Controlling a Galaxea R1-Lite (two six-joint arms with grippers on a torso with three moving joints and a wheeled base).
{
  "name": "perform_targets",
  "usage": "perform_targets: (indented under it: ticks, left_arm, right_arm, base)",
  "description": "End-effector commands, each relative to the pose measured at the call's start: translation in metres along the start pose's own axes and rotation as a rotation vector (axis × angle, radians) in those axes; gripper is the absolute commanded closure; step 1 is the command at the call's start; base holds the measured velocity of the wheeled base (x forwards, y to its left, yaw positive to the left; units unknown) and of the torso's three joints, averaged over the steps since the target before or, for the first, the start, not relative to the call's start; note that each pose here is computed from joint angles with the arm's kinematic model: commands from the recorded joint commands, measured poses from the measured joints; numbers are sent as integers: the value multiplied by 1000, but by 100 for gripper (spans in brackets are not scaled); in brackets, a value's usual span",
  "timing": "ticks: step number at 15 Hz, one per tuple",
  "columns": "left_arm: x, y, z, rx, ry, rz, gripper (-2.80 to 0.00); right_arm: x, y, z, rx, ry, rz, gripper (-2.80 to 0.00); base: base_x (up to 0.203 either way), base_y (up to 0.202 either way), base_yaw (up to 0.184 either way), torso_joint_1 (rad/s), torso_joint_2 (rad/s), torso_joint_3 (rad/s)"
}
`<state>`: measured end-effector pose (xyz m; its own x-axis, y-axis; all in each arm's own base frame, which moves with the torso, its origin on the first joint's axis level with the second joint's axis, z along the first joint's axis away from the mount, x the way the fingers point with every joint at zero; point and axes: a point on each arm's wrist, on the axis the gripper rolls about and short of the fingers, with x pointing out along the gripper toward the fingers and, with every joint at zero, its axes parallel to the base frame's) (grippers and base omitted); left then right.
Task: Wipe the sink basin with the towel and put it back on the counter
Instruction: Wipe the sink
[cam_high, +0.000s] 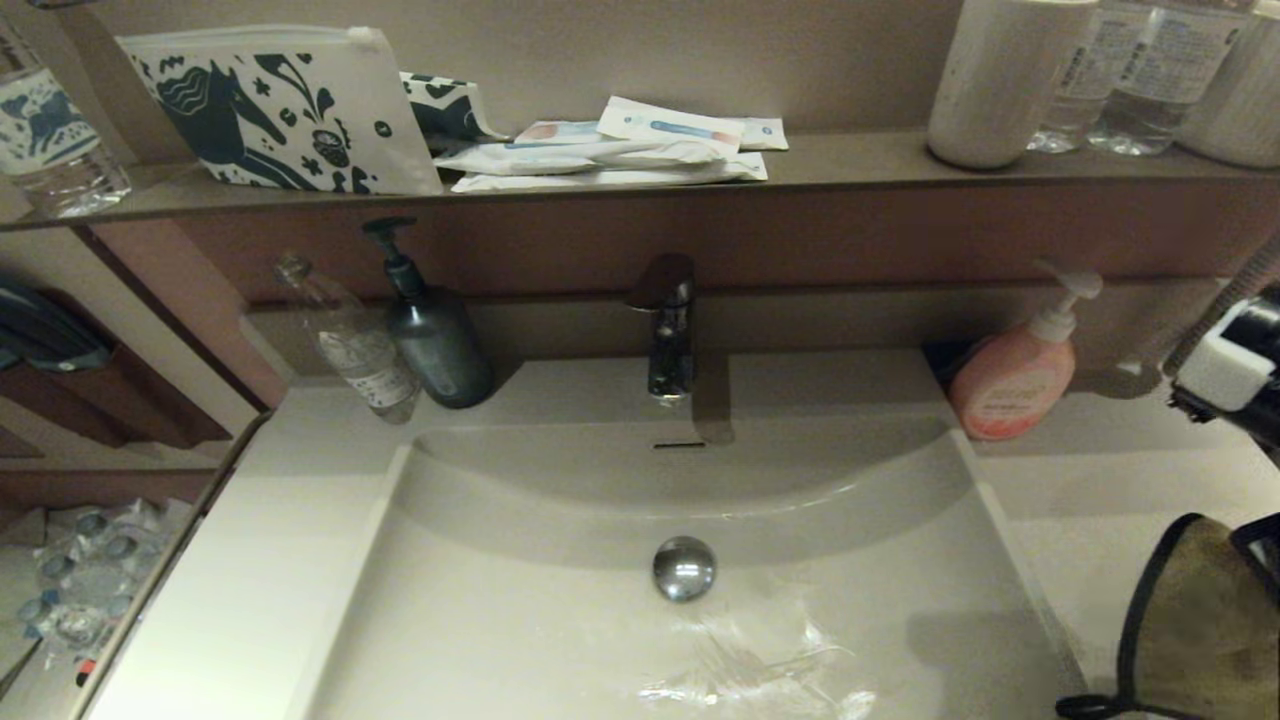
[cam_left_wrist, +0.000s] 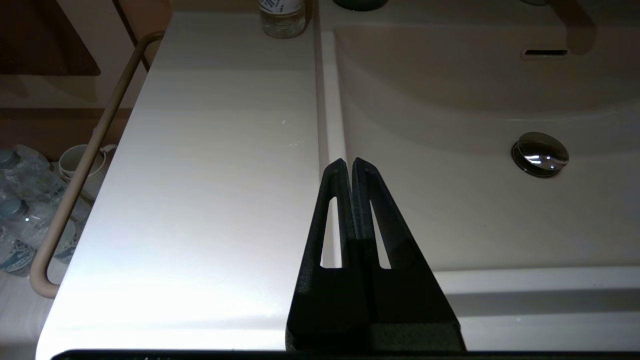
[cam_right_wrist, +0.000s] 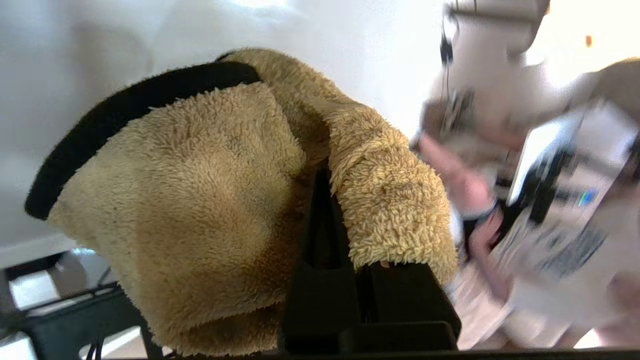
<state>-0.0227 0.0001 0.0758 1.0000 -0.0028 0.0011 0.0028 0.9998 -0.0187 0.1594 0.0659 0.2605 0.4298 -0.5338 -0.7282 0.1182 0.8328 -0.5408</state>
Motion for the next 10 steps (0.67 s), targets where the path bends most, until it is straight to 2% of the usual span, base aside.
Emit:
perform_targets:
  ticks: [1,3,7,9,10]
  left_arm:
    - [0,0,0,-1,1,0,0]
    - [0,0,0,-1,1,1,0]
    - [0,0,0,-1,1,0,0]
    - [0,0,0,0,1,0,0]
    - [0,0,0,0,1,0,0]
  right_arm:
    - [1,-23,-13,94,7,-23,0]
    - [11,-26,-16,152,5,-17,0]
    - [53,-25,-16,211,28,-1,0]
    - [69,-28,-9,255,-20,46,0]
    - [72,-28,-6,273,-42,102,0]
  base:
    - [0,0,0,0,0,0]
    - [0,0,0,0,0,0]
    - [0,0,0,0,0,0]
    - [0,0,0,0,0,0]
    - [0,0,0,0,0,0]
